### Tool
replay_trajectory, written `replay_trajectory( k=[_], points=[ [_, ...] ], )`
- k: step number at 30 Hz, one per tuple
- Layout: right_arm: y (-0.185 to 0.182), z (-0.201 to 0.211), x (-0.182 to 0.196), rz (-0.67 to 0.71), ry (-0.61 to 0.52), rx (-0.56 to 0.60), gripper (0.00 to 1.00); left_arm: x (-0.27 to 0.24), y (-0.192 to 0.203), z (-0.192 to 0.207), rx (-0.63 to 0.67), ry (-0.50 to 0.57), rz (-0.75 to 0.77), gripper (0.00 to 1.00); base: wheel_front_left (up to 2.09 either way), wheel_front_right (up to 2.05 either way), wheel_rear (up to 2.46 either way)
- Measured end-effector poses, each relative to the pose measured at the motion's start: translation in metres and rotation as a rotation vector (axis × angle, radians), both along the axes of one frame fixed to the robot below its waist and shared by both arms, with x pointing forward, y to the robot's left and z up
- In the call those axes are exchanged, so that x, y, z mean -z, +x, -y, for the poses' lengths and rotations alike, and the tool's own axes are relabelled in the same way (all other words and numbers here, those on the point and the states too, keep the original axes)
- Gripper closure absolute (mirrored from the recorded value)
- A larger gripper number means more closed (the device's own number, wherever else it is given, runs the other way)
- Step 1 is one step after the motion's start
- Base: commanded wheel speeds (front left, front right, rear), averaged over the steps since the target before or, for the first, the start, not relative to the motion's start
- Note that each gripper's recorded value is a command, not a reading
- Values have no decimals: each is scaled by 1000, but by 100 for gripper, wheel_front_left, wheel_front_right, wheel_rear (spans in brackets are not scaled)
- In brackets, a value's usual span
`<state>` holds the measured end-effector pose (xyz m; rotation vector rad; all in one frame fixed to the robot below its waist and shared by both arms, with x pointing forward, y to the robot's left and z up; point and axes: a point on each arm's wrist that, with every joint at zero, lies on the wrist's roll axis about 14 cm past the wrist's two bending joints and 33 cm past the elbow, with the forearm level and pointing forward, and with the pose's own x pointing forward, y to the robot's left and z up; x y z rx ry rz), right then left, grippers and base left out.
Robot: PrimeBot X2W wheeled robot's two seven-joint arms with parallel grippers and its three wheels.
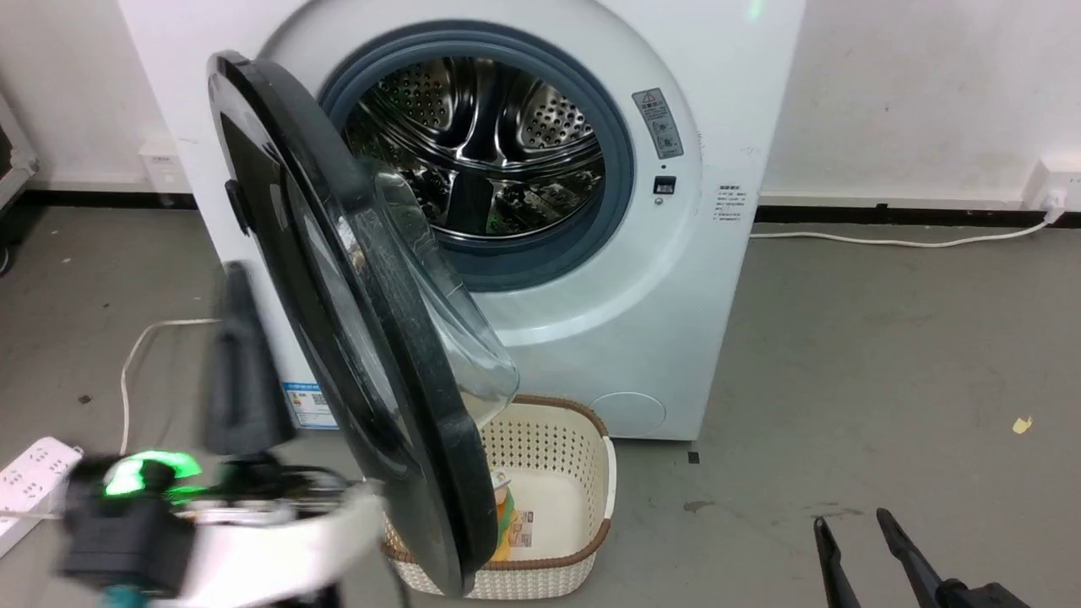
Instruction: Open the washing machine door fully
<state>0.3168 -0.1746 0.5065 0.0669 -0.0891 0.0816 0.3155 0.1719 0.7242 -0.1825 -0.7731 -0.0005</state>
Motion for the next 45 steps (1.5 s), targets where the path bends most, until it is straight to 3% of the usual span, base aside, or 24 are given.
replay_trajectory(
  k=[3, 5, 7, 8, 9, 13, 16, 20, 30, 39, 40, 45],
  points=[
    [-2, -1, 0, 0, 2, -3, 0, -3, -1, 35, 93, 68, 17, 100, 0, 0, 0],
    [-4, -2, 0, 1, 3, -5, 0, 28, 5, 82, 228, 145, -82, 100, 0, 0, 0],
    [-4, -2, 1, 0, 4, -4, 0, 42, 7, 96, 275, 152, -129, 100, 0, 0, 0],
    [-5, -2, 1, -1, 5, -3, 0, 78, 12, 117, 351, 156, -267, 100, 0, 0, 0],
    [-5, -2, 1, -1, 5, -3, 0, 78, 12, 117, 351, 156, -267, 100, 0, 0, 0],
    [-6, -1, 5, -13, 8, 2, 0, 152, 18, 137, 422, 146, -536, 100, 0, 0, 0],
    [-6, 0, 8, -23, 17, 8, 0, 173, 23, 135, 412, 151, -603, 100, 0, 0, 0],
    [-5, 1, 13, -42, 47, 11, 0, 214, 42, 117, 338, 162, -724, 100, 0, 0, 0],
    [7, -21, 15, -54, 41, -63, 0, 217, 40, 84, 240, 111, -718, 100, 0, 0, 0],
    [24, -67, 19, -76, 33, -214, 0, 213, 17, 0, -5, 53, -696, 100, 0, 0, 0],
    [28, -86, 21, -84, 28, -273, 0, 209, 6, -32, -100, 23, -687, 100, 0, 0, 0],
    [34, -111, 26, -103, 22, -351, 0, 206, -12, -84, -245, -25, -687, 100, 0, 0, 0]
  ],
)
